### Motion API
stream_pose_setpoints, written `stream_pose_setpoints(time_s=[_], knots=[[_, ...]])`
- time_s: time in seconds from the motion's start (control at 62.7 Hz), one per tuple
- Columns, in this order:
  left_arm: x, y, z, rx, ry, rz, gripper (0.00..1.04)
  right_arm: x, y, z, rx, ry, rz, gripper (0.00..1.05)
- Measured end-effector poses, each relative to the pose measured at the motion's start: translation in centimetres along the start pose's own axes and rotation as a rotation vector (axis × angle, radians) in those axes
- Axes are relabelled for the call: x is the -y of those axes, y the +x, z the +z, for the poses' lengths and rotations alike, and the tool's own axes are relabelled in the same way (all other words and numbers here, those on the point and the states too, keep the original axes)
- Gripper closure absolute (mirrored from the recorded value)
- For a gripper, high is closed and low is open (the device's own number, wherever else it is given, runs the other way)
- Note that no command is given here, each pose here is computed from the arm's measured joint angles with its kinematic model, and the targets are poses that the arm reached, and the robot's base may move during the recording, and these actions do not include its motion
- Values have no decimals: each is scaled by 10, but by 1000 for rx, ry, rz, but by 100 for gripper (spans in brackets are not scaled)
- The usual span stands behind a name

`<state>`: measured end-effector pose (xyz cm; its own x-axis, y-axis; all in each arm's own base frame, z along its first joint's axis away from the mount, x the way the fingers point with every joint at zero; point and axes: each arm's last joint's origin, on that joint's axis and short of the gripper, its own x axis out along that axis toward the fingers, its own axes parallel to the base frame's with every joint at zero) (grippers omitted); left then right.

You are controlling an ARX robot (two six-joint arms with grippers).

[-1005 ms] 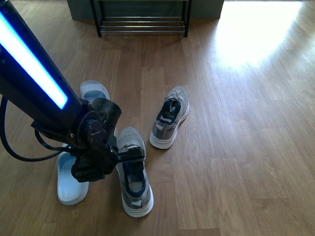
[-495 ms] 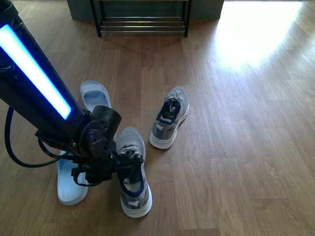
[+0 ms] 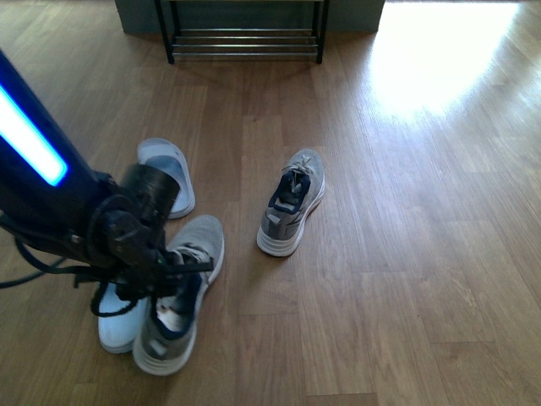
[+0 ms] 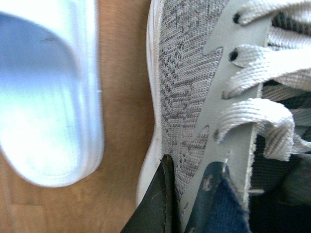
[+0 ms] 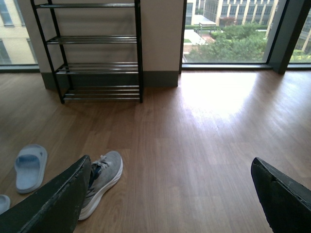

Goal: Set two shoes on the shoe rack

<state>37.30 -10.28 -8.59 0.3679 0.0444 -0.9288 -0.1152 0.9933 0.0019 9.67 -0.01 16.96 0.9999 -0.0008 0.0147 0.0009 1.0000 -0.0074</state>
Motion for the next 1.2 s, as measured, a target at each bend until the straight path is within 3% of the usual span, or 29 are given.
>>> stream_pose_setpoints(time_s=[0.207, 0.303, 0.59, 0.909, 1.037, 1.197], knots=[[-30, -98, 32, 263, -50, 30, 103, 0, 0, 0, 0, 0, 0, 9], [-44, -146, 30, 371, -45, 76, 103, 0, 0, 0, 0, 0, 0, 9], [-76, -242, -8, 565, -23, 248, 103, 0, 0, 0, 0, 0, 0, 9], [-75, -346, -77, 770, 16, 375, 103, 0, 0, 0, 0, 0, 0, 9], [-78, -361, -82, 831, -19, 370, 103, 0, 0, 0, 0, 0, 0, 9], [-77, -358, -83, 814, -3, 368, 103, 0, 0, 0, 0, 0, 0, 9]])
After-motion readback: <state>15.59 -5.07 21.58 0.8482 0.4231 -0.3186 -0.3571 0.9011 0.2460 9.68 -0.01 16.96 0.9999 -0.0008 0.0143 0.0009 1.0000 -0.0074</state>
